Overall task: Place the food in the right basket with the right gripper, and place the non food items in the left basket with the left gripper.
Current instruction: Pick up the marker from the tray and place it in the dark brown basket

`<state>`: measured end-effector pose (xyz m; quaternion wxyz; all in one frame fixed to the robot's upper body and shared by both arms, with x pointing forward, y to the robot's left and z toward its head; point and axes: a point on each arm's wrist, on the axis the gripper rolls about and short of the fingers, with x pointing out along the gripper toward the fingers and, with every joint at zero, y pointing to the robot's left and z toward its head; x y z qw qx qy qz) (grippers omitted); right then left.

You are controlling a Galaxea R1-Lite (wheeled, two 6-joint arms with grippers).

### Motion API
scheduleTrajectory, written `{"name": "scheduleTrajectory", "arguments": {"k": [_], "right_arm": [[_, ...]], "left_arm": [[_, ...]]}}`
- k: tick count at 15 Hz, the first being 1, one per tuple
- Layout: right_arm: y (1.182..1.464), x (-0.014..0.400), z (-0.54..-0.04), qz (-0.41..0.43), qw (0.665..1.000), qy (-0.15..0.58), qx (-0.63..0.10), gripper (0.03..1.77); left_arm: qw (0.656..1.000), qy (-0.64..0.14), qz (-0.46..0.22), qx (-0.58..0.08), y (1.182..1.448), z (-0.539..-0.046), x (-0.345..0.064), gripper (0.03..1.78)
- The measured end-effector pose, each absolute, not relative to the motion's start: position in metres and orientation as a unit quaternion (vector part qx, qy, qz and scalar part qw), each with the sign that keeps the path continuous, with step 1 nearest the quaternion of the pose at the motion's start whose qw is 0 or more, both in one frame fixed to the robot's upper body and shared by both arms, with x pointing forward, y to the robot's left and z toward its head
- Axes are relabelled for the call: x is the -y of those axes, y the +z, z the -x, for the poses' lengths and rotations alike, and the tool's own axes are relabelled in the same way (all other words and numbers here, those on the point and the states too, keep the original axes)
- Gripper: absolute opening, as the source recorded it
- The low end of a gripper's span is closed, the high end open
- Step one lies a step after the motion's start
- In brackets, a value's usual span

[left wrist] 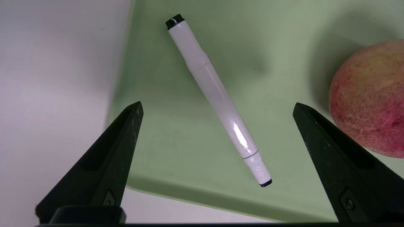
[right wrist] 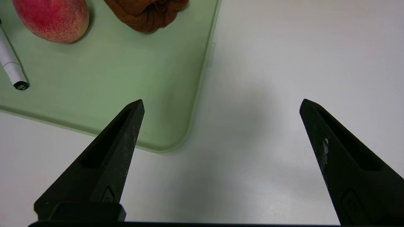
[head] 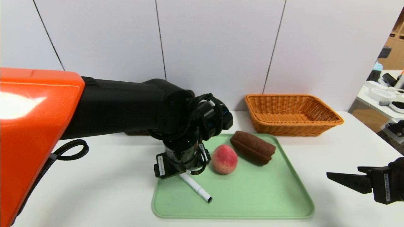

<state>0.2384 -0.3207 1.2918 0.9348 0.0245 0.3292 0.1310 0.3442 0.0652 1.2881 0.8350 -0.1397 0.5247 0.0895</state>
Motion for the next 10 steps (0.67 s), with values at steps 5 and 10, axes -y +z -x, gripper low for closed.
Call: {"name": "scheduleTrajectory", "arguments": {"k": [5,10], "right_arm": [[1.2929,0.3196,-0.2374,-0.027,0.935,0.141,-0.325,1.70],[1.2951,0.3161,-0.2373,-0.024,0.934,0.154,-0.320,1.70]], "left_arm": [[0.832,0.115,0.160,-0.519,1.2856,-0.3494,-0.0615,1.69],[0.831,0.134,0.167,-0.514,1.2776,-0.3537,-0.0576,1.69]]}}
